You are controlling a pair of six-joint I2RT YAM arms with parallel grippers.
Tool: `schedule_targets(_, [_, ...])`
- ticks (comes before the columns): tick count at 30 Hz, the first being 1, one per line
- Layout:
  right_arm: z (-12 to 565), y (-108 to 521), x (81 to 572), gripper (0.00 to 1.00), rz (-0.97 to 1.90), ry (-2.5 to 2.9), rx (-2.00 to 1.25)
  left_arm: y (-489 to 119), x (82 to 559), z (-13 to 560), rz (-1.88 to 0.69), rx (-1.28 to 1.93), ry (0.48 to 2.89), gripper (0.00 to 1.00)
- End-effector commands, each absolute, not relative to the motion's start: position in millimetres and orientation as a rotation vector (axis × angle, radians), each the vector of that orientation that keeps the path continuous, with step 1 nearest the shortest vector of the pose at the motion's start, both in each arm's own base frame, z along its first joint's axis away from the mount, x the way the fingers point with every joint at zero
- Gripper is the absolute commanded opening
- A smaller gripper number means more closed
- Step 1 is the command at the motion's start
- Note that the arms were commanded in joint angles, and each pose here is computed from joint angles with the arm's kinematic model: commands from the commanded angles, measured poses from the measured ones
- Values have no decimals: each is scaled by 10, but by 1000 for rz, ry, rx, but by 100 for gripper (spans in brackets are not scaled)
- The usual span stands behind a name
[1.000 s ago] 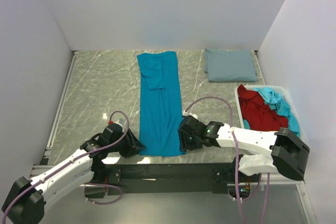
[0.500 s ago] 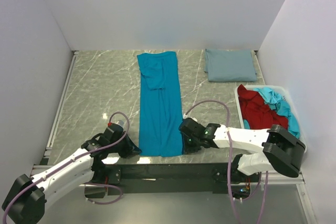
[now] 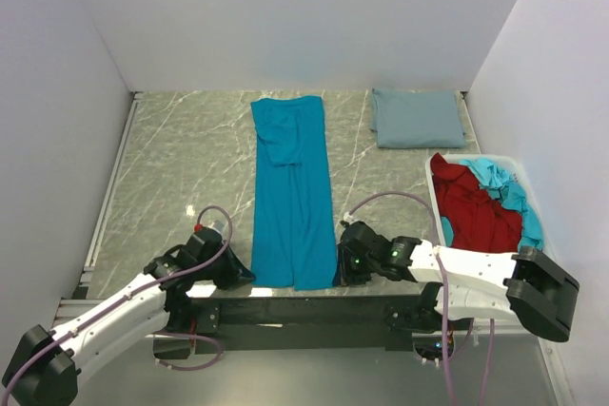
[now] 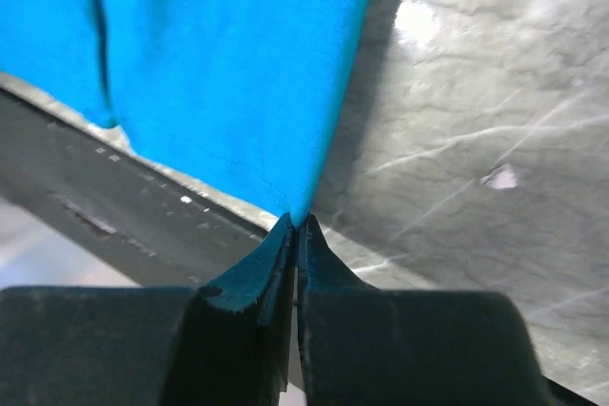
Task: Fold and stack the t-shirts
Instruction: Fold the tshirt
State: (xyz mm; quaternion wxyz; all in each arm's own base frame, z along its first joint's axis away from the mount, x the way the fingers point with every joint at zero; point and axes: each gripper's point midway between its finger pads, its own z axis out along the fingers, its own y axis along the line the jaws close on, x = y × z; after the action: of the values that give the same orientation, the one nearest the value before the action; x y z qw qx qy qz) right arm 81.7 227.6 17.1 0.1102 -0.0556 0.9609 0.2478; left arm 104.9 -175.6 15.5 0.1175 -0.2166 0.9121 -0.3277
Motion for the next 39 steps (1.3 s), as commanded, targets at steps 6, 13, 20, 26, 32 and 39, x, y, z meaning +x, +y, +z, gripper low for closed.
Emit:
schedule_targets(6, [269,2257,779,0,832,2769,-98,-1759,912,160,-995,-599,2698,0])
schedule_targets(13, [537,2354,1094,0,777,2657,-118,-1942,1072,480,-1121,-526,2596,1])
schedule_targets(20, [905,2506,1601,0,740,2564,-119,-2105,1629,952,-1117,-491,2372,0])
schedule_targets(26, [1187,2570,2056,0,670,2492,-138,-2183,2139,1278,-978,-441,2289,0])
schedule_targets(32, [1347,2519,2528,0,587,2444,-82,-2221,2713,1431,-921,-414,2280,0])
schedule_targets(39, [1485,2491,3028,0,557,2400,-25,-2184,3231,1463,-863,-429,2271,0])
